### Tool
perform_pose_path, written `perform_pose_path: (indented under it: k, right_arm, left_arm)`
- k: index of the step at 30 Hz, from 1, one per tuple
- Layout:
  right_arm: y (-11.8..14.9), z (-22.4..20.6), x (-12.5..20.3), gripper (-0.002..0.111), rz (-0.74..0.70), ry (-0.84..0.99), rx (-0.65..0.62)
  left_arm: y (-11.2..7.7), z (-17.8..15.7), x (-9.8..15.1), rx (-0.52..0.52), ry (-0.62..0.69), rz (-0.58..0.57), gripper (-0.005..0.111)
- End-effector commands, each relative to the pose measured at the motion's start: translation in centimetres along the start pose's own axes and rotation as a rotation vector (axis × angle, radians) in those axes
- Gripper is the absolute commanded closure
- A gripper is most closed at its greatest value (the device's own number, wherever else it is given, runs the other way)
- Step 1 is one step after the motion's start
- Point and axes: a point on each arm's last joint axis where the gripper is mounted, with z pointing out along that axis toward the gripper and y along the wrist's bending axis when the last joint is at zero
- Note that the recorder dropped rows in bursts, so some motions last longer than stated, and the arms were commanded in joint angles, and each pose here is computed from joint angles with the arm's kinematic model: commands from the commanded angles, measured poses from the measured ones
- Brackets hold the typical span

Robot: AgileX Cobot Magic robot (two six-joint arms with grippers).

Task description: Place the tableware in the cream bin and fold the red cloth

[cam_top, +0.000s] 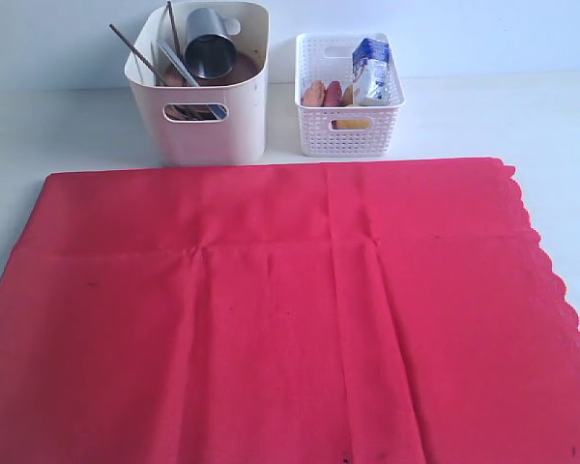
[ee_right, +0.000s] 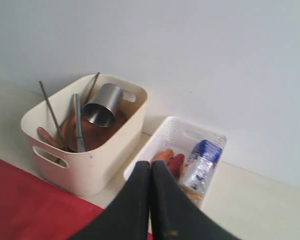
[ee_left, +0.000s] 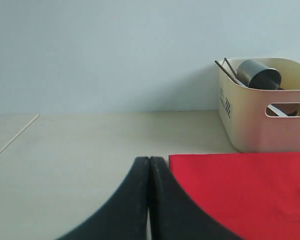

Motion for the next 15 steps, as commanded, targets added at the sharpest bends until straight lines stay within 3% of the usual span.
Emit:
perform_pose_path:
  k: [1,15]
  right_arm:
    - [-1.8,-2.6,2.7,0.108,0.05,-0.038,0.086]
    - [-2.4,-3.6,13.9,0.108,0.183,0.107,0.17]
  left_arm:
    - [0.0,0.0,0.0,-0.003,-0.008,0.002,0.107]
    - [0.0,0.0,0.0,-0.003,-0.008,0.002,0.107]
